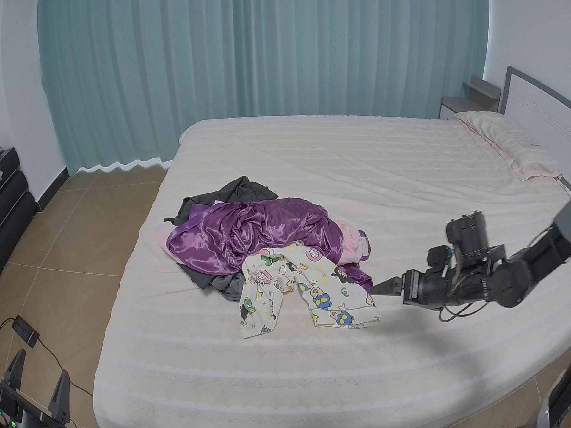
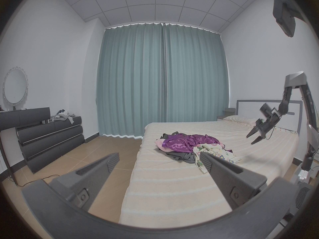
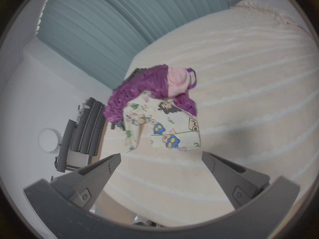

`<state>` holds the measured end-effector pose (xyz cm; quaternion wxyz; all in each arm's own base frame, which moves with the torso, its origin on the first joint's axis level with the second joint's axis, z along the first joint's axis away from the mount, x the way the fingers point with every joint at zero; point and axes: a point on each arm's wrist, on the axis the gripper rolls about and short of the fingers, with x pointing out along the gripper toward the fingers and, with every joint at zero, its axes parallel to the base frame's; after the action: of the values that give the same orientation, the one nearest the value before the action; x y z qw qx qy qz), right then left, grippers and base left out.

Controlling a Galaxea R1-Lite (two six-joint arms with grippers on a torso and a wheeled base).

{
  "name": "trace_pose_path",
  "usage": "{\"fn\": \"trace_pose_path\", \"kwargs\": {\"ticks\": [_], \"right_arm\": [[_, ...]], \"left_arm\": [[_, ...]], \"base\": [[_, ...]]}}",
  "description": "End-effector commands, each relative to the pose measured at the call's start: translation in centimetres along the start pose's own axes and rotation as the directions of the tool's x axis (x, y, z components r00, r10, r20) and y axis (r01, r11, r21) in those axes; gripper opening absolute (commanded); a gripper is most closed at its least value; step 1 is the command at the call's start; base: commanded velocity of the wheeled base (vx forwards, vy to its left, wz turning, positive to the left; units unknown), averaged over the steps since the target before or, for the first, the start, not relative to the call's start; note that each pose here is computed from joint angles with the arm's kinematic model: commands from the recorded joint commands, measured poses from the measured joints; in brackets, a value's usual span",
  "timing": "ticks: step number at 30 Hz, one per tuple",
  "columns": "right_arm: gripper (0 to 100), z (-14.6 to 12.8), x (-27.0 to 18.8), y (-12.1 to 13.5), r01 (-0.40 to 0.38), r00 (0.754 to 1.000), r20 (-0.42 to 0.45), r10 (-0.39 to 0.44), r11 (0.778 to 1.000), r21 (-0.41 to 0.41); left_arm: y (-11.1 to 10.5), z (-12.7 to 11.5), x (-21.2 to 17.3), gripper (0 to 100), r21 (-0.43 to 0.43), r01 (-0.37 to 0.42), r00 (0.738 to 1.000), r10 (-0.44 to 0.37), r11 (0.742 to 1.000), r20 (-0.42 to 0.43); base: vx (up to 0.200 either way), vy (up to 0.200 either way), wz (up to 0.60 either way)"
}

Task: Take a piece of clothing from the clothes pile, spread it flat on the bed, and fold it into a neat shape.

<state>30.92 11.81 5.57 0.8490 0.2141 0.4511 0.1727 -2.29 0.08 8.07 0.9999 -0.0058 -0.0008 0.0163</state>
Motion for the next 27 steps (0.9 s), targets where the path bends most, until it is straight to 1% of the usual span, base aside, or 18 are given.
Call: {"fn": "trace_pose_path", "kwargs": {"ticks": [1,6,10,11,15,18,21,22,27], "right_arm": [[100,-1.2,8.9,-3.4,0.107,0.991,-0.088,-0.104,0.994,0.031],[100,-1.3,9.8,-4.5,0.120,0.988,-0.097,-0.119,0.993,0.006],[100,-1.3,10.6,-4.2,0.110,0.989,-0.096,-0.111,0.994,-0.014],[100,-1.2,11.1,-3.6,0.095,0.991,-0.092,-0.098,0.995,-0.029],[100,-0.8,11.8,-2.6,0.071,0.994,-0.076,-0.075,0.996,-0.055],[100,-1.0,12.4,-1.1,0.040,0.996,-0.075,-0.047,0.995,-0.087],[100,-1.1,13.2,-0.6,0.030,0.996,-0.075,-0.037,0.995,-0.100],[100,-0.7,13.9,0.0,0.020,0.998,-0.058,-0.027,0.994,-0.111],[100,-0.6,15.2,0.9,0.034,0.999,-0.032,-0.039,0.990,-0.139]], "left_arm": [[0.0,-0.5,0.0,100,-0.001,-0.001,1.000,0.001,1.000,-0.001],[0.0,-0.5,0.0,100,-0.001,0.000,1.000,0.000,1.000,-0.001],[0.0,-0.5,0.0,100,-0.001,-0.001,1.000,0.001,1.000,-0.001],[0.0,-0.5,0.0,100,-0.001,0.000,1.000,0.000,1.000,-0.001],[0.0,-0.5,0.0,100,-0.001,0.000,1.000,0.000,1.000,-0.001],[0.0,-0.5,0.0,100,-0.001,-0.001,1.000,0.001,1.000,-0.001],[0.0,-0.5,0.0,100,-0.001,-0.001,1.000,0.001,1.000,-0.001],[0.0,-0.5,0.0,100,-0.001,-0.001,1.000,0.001,1.000,-0.001],[0.0,-0.5,0.0,100,-0.001,-0.001,1.000,0.001,1.000,-0.001]], "base": [[0.000,0.000,0.00],[0.000,0.000,0.00],[0.000,0.000,0.00],[0.000,0.000,0.00],[0.000,0.000,0.00],[0.000,0.000,0.00],[0.000,0.000,0.00],[0.000,0.000,0.00],[0.000,0.000,0.00]]}}
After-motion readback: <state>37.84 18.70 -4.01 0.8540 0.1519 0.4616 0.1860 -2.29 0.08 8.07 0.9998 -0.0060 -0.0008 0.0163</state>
